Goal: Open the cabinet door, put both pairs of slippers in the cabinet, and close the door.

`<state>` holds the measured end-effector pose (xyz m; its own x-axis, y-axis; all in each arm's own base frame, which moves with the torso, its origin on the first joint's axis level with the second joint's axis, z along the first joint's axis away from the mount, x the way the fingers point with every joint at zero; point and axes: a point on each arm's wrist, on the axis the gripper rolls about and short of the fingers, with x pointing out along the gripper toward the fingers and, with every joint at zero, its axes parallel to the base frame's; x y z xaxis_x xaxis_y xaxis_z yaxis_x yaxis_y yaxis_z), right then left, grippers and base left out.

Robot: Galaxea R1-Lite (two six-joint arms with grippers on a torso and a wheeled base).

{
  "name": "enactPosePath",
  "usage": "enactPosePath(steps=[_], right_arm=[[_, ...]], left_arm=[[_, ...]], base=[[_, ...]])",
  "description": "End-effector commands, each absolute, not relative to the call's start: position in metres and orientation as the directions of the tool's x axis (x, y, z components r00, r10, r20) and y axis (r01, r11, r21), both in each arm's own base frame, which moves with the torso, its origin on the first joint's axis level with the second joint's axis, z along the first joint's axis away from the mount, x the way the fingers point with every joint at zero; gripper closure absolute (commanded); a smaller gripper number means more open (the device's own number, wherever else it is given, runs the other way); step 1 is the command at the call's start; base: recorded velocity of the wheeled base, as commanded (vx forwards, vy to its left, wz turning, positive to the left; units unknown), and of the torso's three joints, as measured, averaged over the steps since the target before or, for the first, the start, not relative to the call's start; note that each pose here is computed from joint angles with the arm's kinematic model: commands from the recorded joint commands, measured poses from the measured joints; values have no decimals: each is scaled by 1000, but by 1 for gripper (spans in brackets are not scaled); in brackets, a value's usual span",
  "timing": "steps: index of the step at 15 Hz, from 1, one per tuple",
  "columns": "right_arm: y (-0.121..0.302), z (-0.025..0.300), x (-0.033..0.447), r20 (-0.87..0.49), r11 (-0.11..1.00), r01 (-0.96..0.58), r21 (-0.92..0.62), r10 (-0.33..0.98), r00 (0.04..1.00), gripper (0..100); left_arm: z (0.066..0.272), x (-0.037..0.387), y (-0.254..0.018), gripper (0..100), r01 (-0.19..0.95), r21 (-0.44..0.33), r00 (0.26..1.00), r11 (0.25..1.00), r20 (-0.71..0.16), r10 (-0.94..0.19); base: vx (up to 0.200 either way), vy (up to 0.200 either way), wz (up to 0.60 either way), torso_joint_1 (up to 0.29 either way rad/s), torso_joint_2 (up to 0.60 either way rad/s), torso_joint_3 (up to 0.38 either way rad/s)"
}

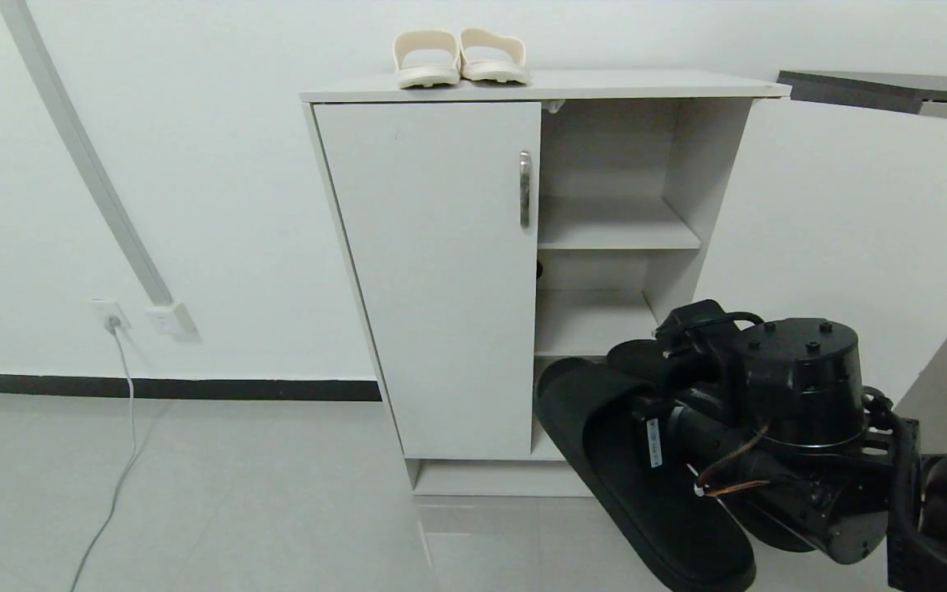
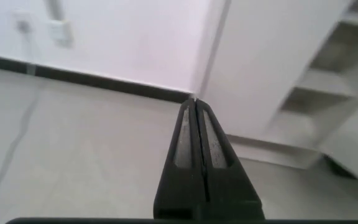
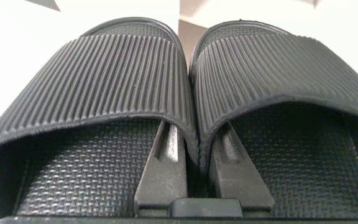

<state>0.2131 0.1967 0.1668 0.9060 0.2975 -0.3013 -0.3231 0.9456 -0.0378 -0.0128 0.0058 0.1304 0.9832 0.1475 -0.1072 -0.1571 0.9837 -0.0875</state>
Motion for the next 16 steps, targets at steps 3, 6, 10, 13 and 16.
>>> enactPosePath(steps=[3, 6, 10, 13, 16], right_arm=[[198, 164, 217, -306, 950, -310, -42, 283, 909, 100], [200, 159, 222, -318, 952, -304, -45, 275, 907, 100], [211, 139, 234, -290, 973, -223, -67, 194, 937, 100], [228, 112, 250, -249, 985, -160, -65, 139, 959, 100], [241, 99, 267, -203, 993, -112, -46, 101, 974, 100]], left_arm=[[81, -21, 4, 100, -227, -47, 974, 973, -17, 227], [75, -23, 1, 100, -31, -6, 1000, 1000, -3, 31], [75, -23, 0, 100, 0, 5, 1000, 1000, -2, 0], [75, -23, 0, 100, -2, -3, 1000, 1000, -2, 2], [75, -23, 0, 100, -2, -3, 1000, 1000, -2, 2]], base=[[0, 0, 0, 0, 0, 0], [0, 0, 0, 0, 0, 0], [0, 0, 0, 0, 0, 0], [0, 0, 0, 0, 0, 0], [0, 0, 0, 0, 0, 0]])
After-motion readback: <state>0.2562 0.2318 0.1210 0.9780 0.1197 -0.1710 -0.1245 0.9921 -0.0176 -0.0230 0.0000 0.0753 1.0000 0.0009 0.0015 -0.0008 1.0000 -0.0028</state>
